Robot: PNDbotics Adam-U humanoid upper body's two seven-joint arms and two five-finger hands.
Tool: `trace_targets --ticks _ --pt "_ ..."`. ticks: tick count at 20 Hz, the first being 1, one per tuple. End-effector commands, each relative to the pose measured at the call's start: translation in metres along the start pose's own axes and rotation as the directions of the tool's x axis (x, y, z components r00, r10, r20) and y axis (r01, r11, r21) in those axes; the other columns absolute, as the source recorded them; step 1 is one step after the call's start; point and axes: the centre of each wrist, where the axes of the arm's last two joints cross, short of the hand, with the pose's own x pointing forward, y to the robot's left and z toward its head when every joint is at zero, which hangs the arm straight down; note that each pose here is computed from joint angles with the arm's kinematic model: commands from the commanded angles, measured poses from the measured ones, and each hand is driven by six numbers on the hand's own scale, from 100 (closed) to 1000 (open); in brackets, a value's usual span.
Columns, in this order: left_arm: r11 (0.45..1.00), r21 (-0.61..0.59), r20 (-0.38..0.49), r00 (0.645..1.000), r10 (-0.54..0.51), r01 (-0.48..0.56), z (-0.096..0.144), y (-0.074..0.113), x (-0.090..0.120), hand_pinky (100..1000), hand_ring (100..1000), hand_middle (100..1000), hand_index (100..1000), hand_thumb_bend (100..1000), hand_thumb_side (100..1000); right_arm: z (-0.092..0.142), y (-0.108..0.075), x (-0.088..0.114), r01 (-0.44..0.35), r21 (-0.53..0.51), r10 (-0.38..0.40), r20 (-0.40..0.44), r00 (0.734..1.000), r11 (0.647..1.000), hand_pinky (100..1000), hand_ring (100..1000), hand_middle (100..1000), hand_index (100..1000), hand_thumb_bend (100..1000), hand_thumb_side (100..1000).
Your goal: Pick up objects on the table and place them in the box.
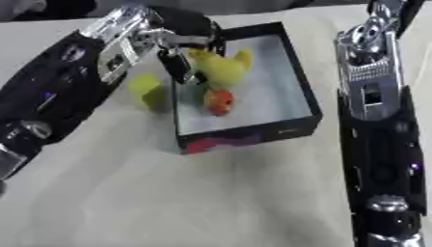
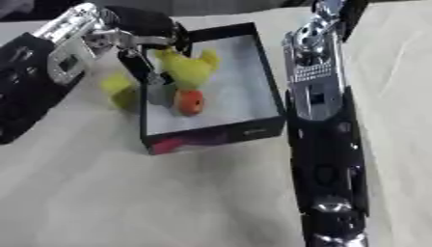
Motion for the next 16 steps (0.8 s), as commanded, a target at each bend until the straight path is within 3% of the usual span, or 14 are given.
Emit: trace_targets --ticks 1,4,6,9,13,16 --pt "1.0 0.021 -0.012 1.0 -0.013 0.014 0.0 0.002 -0.005 754 746 726 727 304 116 -0.004 0.003 0.012 0.028 -0.001 -0.028 0.028 0.999 1.0 898 776 788 885 100 607" --pt "1.0 0.029 -0.014 1.0 -0.008 0.008 0.0 0.002 -0.006 829 825 820 884 604 418 -0.005 0.003 0.012 0.026 -0.001 -0.026 0.026 0.999 1.0 899 776 789 885 100 607" --pt "0.999 0.048 -0.018 1.0 -0.022 0.023 0.005 0.008 -0.007 845 842 836 920 730 511 -0.006 0.003 0.011 0.025 -0.004 -0.025 0.023 0.999 1.0 899 776 789 885 100 607" --pt "0.995 0.087 -0.038 0.999 -0.038 0.041 0.022 0.022 -0.014 849 851 843 935 802 534 -0.005 0.002 0.01 0.023 -0.004 -0.023 0.018 1.0 1.0 899 776 789 885 100 608" --pt "0.986 0.161 -0.092 0.996 -0.018 0.032 0.059 0.045 -0.03 852 863 848 932 798 534 -0.006 0.002 0.008 0.014 -0.006 -0.014 0.016 1.0 1.0 899 776 789 885 100 606" --pt "0.983 0.18 -0.104 0.995 -0.003 0.022 0.07 0.052 -0.032 852 863 848 932 798 534 -0.006 0.002 0.008 0.012 -0.007 -0.012 0.016 1.0 1.0 899 776 789 885 100 606"
